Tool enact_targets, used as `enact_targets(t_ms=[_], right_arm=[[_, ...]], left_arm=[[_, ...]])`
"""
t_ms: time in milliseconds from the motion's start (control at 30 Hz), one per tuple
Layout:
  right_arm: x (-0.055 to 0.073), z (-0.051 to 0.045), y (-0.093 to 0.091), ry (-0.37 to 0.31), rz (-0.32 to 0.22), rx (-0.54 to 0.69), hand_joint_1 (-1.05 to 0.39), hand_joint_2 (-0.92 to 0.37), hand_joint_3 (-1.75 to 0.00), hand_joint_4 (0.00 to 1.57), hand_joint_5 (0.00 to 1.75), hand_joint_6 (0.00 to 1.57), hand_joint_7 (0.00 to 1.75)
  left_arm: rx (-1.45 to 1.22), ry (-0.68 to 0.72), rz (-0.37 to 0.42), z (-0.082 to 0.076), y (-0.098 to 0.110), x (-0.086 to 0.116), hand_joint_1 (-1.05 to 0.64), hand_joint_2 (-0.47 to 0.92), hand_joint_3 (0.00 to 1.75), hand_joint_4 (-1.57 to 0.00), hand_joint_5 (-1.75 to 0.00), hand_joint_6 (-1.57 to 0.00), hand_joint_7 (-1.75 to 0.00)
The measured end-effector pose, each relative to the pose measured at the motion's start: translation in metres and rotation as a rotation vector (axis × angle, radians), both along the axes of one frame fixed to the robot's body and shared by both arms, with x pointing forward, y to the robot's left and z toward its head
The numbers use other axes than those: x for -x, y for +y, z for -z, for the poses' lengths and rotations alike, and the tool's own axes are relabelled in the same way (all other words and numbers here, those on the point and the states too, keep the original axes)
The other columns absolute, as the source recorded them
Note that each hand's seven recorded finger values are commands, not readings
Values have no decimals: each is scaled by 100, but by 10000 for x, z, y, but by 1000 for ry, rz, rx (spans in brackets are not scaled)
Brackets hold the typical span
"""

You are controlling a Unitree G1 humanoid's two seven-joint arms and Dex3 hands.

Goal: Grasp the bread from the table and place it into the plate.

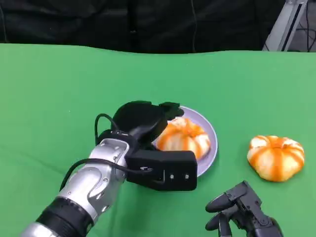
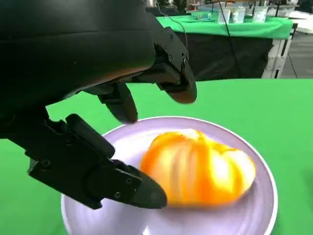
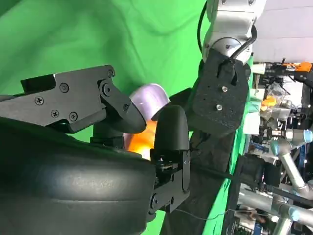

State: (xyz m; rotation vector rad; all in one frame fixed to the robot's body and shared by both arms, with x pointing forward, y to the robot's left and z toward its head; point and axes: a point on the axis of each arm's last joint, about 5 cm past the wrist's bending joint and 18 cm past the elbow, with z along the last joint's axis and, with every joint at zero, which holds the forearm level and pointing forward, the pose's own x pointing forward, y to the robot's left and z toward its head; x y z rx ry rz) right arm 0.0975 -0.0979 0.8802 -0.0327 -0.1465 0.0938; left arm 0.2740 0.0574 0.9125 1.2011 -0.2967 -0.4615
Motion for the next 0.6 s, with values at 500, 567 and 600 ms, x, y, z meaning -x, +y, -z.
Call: enact_targets(t_ms=[500, 567, 600], right_arm=[[-7, -2, -6, -3, 6, 3, -3, -92, -101, 20, 175, 10, 175], [-10, -3, -5, -5, 6, 4, -3, -92, -101, 20, 175, 9, 175], [-10, -3, -5, -5, 7, 4, -3, -92, -101, 20, 175, 9, 175]], left_arm=[[-225, 172, 22, -9, 65, -16, -86, 92, 27, -13, -47, -20, -11], [-230, 178, 24, -25, 61, -14, -86, 92, 27, -13, -47, -21, -10], [-231, 179, 24, -31, 58, -14, -86, 92, 27, -13, -47, -21, -10]])
